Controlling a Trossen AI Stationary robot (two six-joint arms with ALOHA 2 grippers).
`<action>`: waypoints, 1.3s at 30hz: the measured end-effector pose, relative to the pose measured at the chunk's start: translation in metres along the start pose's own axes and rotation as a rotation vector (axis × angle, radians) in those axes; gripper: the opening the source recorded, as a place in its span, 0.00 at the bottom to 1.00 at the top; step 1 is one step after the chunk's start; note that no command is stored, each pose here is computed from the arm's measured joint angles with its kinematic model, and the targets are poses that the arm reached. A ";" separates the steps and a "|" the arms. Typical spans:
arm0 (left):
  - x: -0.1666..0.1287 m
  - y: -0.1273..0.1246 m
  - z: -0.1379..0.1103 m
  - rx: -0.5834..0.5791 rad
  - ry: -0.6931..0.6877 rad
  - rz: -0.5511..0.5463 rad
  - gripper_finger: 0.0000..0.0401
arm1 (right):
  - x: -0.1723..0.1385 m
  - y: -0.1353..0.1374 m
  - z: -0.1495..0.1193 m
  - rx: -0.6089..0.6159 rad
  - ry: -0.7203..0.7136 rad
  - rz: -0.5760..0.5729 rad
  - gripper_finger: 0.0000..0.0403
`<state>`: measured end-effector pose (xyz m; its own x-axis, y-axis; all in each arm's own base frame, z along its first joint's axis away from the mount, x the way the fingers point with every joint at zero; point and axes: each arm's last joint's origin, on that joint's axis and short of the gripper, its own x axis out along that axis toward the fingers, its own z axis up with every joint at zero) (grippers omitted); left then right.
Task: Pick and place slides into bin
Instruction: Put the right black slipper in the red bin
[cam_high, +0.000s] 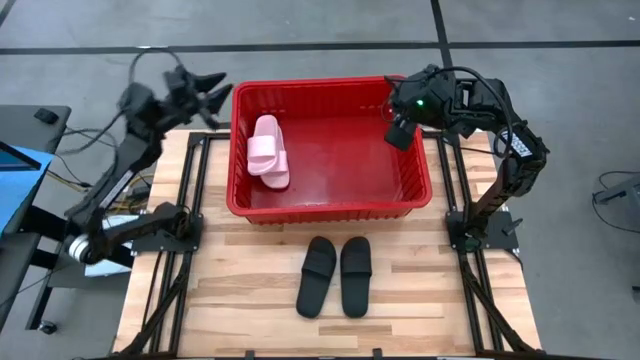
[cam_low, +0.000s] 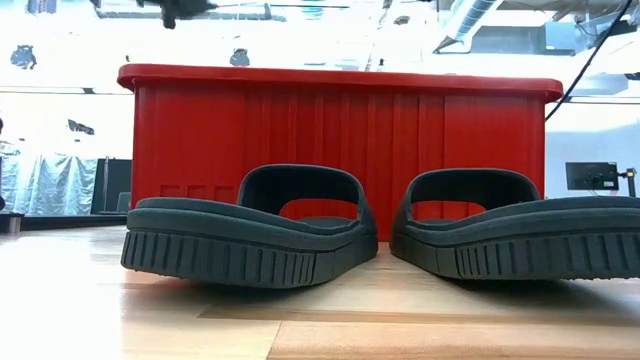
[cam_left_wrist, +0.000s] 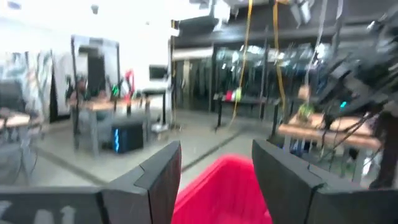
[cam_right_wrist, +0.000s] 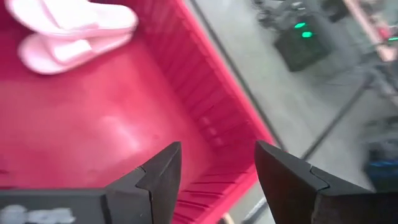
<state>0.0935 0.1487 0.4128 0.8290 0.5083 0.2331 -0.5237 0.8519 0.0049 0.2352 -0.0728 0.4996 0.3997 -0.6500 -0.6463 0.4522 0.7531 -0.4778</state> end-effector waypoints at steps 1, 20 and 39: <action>-0.007 -0.005 0.006 0.005 -0.023 -0.014 0.47 | 0.000 0.001 0.000 0.005 -0.003 0.029 0.49; -0.061 -0.050 0.042 -0.099 -0.169 -0.178 0.47 | -0.015 0.026 0.002 -0.073 -0.062 0.191 0.48; -0.071 -0.066 0.054 -0.179 -0.004 -0.048 0.47 | -0.073 0.009 -0.059 0.001 -0.161 0.286 0.47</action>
<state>0.0585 0.0498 0.4481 0.8511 0.4667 0.2405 -0.4404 0.8840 -0.1570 0.1633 -0.0128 0.5078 0.6313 -0.4201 -0.6519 0.3040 0.9074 -0.2903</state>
